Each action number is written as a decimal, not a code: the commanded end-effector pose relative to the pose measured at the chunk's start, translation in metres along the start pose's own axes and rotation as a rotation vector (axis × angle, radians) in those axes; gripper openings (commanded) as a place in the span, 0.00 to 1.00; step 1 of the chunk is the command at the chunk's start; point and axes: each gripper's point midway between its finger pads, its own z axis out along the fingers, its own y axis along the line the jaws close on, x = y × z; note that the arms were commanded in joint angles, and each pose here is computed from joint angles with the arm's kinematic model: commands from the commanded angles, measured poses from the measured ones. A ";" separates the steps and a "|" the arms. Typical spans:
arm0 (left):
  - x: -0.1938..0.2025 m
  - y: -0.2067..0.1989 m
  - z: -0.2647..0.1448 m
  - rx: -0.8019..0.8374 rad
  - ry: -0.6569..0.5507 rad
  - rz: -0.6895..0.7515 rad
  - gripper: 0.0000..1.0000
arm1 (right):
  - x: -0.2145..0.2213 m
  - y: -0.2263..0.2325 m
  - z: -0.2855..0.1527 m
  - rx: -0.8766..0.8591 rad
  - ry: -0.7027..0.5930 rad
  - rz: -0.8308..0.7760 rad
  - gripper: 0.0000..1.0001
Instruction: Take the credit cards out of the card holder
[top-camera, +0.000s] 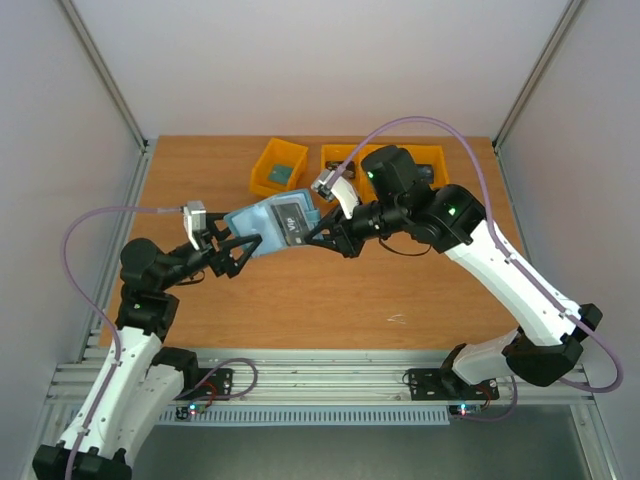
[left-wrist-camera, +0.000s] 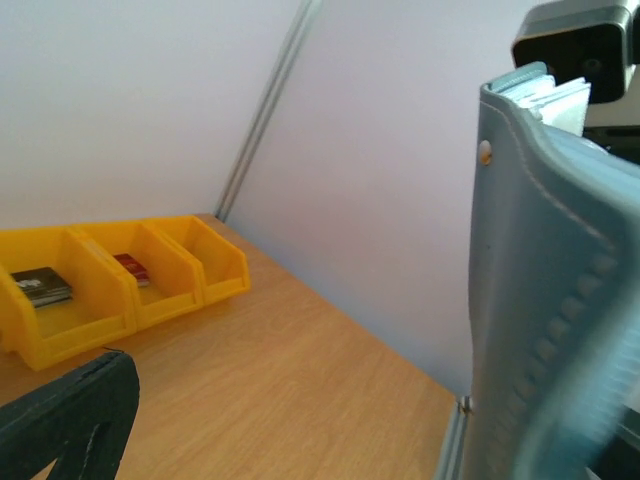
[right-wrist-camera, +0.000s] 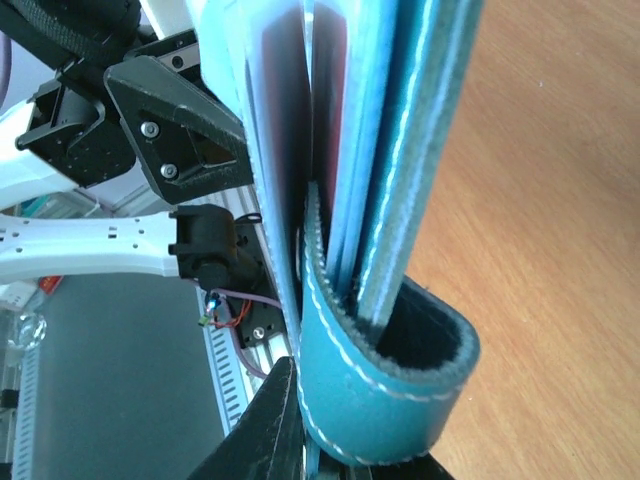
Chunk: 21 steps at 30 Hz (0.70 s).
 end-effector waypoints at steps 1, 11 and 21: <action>-0.027 0.014 -0.007 -0.113 -0.095 0.063 0.99 | -0.011 0.006 -0.007 -0.068 -0.026 -0.015 0.01; -0.014 0.008 -0.002 -0.041 0.001 0.183 0.99 | -0.024 -0.022 0.015 -0.068 -0.002 0.074 0.01; -0.009 0.026 0.009 -0.084 0.043 0.213 0.99 | -0.045 -0.032 0.042 -0.129 0.000 0.237 0.01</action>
